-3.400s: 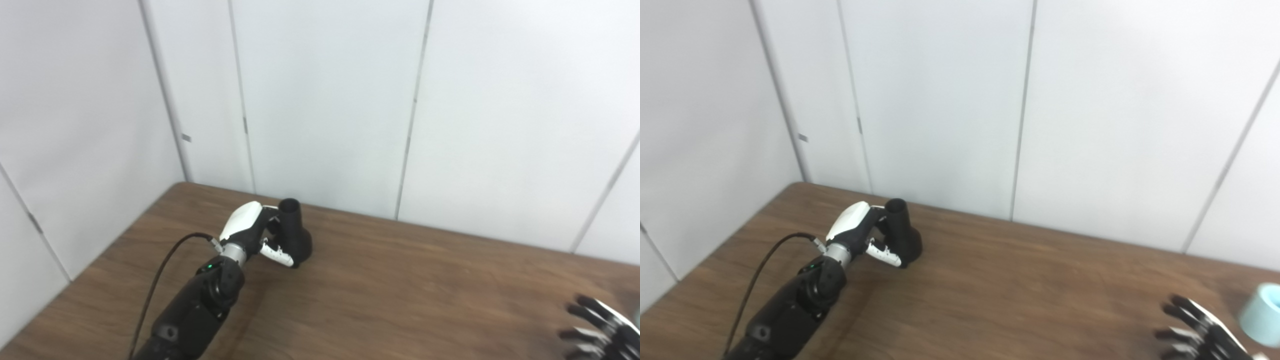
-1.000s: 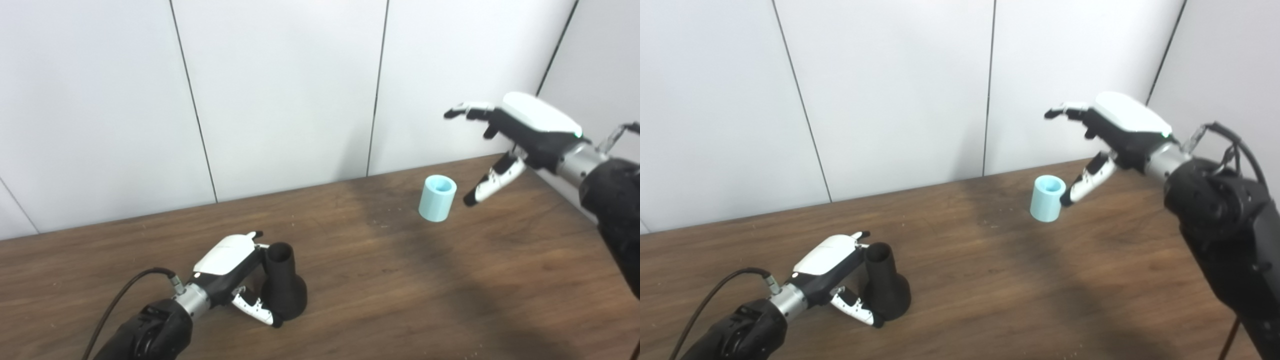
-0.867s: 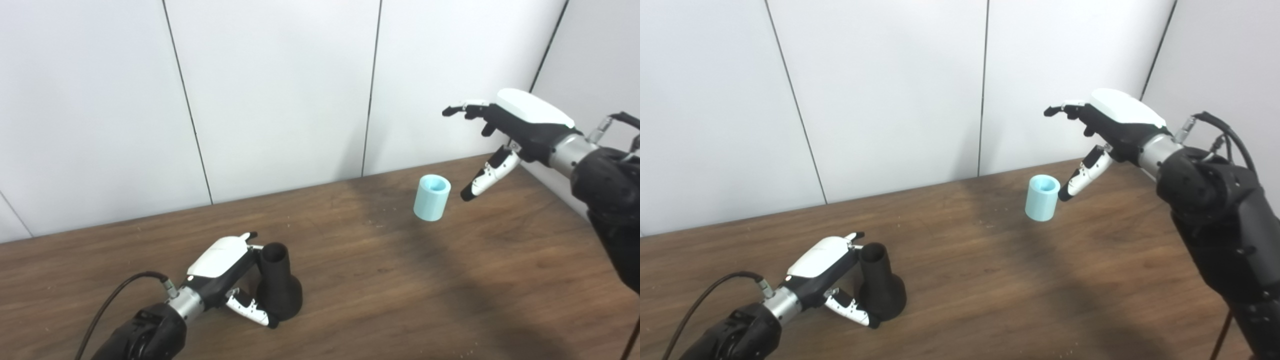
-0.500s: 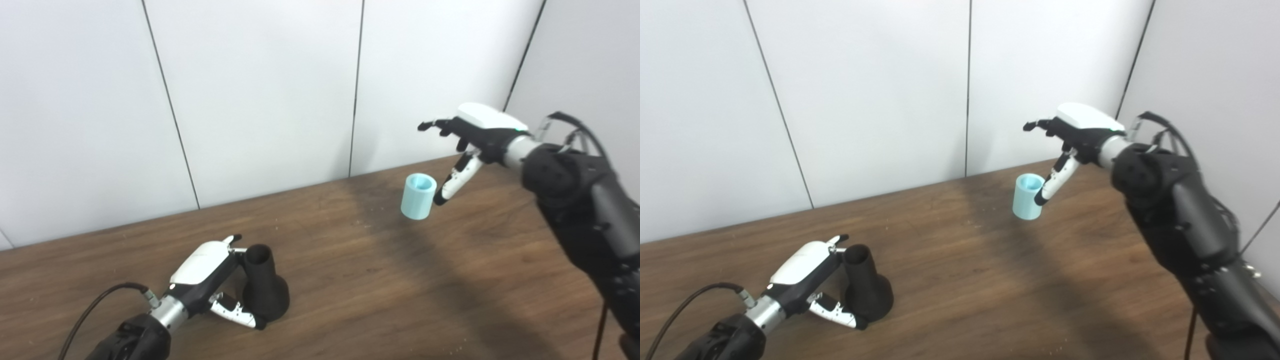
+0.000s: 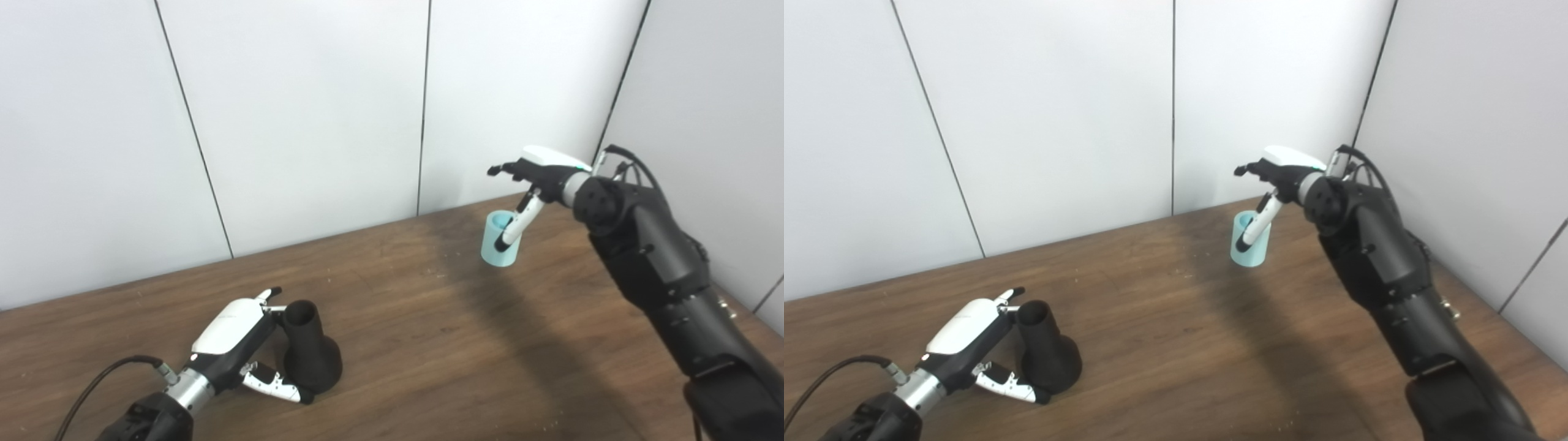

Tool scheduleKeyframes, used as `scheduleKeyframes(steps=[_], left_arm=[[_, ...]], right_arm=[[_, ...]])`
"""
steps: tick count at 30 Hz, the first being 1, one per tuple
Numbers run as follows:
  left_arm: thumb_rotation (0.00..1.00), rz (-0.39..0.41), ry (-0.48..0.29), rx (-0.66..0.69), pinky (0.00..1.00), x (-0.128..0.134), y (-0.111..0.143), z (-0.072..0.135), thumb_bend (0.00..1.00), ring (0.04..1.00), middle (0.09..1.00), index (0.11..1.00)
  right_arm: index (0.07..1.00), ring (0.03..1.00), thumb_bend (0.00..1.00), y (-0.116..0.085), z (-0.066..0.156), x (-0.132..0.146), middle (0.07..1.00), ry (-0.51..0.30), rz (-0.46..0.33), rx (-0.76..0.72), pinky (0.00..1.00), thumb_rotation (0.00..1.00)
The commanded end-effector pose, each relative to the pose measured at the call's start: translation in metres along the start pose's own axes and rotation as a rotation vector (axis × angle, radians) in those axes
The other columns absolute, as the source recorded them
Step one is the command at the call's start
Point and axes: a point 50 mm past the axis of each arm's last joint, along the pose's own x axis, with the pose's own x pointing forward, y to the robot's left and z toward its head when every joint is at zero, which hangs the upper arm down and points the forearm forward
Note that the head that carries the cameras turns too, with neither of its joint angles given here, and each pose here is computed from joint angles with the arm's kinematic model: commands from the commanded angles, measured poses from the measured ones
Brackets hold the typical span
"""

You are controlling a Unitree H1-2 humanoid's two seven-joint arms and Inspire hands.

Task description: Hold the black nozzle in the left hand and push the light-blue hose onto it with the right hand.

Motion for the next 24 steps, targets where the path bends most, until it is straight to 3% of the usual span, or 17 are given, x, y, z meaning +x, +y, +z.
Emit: scheduleKeyframes(steps=[1, 8, 16, 24], left_arm=[[0.00, -0.231, 0.202, 0.090, 1.00, -0.049, -0.032, -0.047, 0.53, 0.583, 0.451, 0.493], [0.00, -0.239, 0.200, 0.097, 1.00, -0.050, -0.030, -0.047, 0.53, 0.600, 0.452, 0.493], [0.00, -0.246, 0.196, 0.099, 1.00, -0.049, -0.026, -0.048, 0.53, 0.603, 0.460, 0.491], [0.00, -0.247, 0.198, 0.110, 1.00, -0.053, -0.025, -0.048, 0.53, 0.612, 0.454, 0.495]], right_arm=[[0.903, 0.911, 0.94, -0.042, 0.002, -0.003, 0.961, 0.007, -0.134, -0.014, 0.75, 0.19], [0.901, 0.909, 0.95, -0.043, 0.002, 0.004, 0.953, 0.030, -0.174, -0.037, 0.74, 0.19], [0.898, 0.908, 0.95, -0.031, 0.006, 0.013, 0.946, 0.019, -0.142, -0.024, 0.74, 0.19], [0.868, 0.870, 0.93, -0.020, 0.006, 0.026, 0.895, 0.002, -0.134, -0.038, 0.72, 0.12]])
